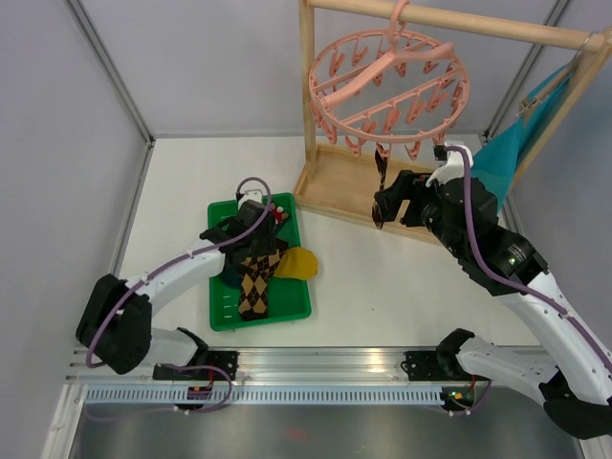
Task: Clip the socks to the hanger
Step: Pick up the sock from the bin.
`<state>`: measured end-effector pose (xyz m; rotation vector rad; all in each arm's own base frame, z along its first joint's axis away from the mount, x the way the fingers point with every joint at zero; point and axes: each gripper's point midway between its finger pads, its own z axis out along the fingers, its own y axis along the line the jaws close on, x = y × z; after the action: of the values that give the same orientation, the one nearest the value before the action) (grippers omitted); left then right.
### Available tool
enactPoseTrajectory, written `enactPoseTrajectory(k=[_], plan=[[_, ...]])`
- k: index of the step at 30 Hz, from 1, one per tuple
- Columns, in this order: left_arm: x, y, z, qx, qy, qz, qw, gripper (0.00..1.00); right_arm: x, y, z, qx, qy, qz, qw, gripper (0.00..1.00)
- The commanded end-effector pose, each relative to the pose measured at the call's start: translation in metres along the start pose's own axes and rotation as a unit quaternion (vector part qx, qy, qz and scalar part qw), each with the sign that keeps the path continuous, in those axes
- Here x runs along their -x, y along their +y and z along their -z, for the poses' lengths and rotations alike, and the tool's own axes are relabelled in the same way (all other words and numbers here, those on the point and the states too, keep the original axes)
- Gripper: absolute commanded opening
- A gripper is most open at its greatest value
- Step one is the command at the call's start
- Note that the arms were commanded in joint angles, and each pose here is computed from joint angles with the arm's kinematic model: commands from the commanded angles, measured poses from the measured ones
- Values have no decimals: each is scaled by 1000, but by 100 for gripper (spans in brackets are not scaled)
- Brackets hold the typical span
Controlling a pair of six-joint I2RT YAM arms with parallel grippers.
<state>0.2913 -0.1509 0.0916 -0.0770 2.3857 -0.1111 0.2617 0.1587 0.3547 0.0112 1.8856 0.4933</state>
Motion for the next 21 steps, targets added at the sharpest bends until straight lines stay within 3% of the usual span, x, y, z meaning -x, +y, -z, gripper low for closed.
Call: enactPoseTrajectory(k=[1,2,5,21], plan=[[23,-23,-13,-66,10,-18,998,63,10,3,4,12,-21,1,1000,82],[22,-22,-16,-69,15,-21,997,56,9,2,5,10,-21,2,1000,82],[23,-24,-24,-87,21,-22,996,53,8,0,6,7,-21,6,1000,82],[27,-12,-53,-47,47,-45,997,52,6,-1,7,9,-23,2,1000,83]])
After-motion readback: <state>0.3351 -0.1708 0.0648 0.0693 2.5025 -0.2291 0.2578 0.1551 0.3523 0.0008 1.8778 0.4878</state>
